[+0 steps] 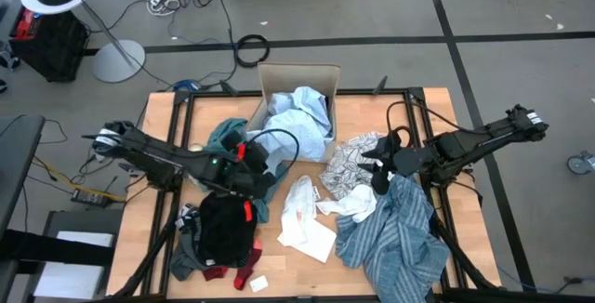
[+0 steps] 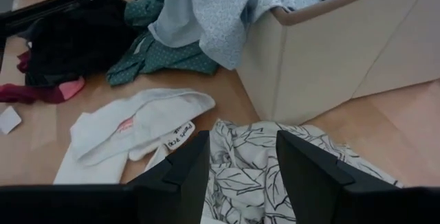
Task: Sort clothes
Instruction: Put the light blue shirt into the laundry organizer
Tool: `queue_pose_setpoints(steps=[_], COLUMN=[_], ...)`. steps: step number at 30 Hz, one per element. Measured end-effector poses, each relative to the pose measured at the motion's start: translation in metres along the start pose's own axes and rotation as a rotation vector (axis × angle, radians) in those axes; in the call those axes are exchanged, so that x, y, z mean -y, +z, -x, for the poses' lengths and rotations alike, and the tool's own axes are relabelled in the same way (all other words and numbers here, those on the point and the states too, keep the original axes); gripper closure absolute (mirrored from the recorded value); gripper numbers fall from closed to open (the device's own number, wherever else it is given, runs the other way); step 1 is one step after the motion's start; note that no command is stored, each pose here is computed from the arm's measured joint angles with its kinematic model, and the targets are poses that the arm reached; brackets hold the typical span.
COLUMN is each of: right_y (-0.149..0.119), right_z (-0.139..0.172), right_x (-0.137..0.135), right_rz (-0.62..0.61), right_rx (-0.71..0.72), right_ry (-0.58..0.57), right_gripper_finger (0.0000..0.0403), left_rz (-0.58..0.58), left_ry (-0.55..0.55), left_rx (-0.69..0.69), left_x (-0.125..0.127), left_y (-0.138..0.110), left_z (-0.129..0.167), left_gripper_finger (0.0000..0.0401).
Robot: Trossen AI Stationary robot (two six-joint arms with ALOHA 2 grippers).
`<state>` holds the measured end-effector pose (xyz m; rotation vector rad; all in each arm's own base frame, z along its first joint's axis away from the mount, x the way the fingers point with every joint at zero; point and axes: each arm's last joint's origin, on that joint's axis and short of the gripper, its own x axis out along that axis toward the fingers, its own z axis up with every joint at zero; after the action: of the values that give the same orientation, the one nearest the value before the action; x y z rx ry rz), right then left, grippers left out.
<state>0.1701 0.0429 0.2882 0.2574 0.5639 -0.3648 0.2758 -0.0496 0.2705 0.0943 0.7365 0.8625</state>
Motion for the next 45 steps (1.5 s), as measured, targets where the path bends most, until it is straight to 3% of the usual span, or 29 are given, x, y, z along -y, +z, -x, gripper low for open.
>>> queue_pose_setpoints(steps=[2,7,14,23,28,32,35,40,45], right_y=[0.0,-0.002,-0.002,-0.008,-0.008,-0.008,-0.008,-0.008,-0.008], right_z=[0.001,0.002,0.002,-0.014,-0.017,-0.016,-0.016,-0.016,-0.016], right_x=[-0.001,-0.003,-0.006,-0.014,-0.016,-0.016,-0.016,-0.016,-0.016], right_rz=[0.004,0.006,0.012,0.059,0.067,0.07,0.076,0.086,0.086], right_rx=[0.006,0.014,0.031,-0.013,-0.014,-0.013,-0.014,-0.014,-0.014], right_ry=[-0.002,-0.005,-0.019,-0.063,-0.063,-0.063,-0.063,-0.064,-0.064], right_gripper_finger=[0.0234,0.0234,0.0234,0.0234,0.0234,0.0233,0.0233,0.0233,0.0233], left_rz=[0.008,-0.026,-0.036,0.039,0.11,0.15,0.138,0.056,0.082], left_ry=[0.025,0.033,0.026,0.032,0.061,0.071,0.071,-0.117,-0.271], left_rx=[-0.024,-0.02,0.083,0.302,0.425,0.435,0.405,0.326,0.251], left_x=[-0.002,-0.008,-0.033,-0.092,-0.124,-0.142,-0.143,-0.126,-0.111], left_y=[-0.001,0.011,0.073,0.154,0.18,0.185,0.181,0.163,0.145], left_z=[-0.006,-0.007,0.009,0.01,0.003,-0.008,-0.018,-0.035,-0.051], left_gripper_finger=[0.0269,0.0385,0.0399,0.04,0.0401,0.0401,0.0401,0.0392,0.0371])
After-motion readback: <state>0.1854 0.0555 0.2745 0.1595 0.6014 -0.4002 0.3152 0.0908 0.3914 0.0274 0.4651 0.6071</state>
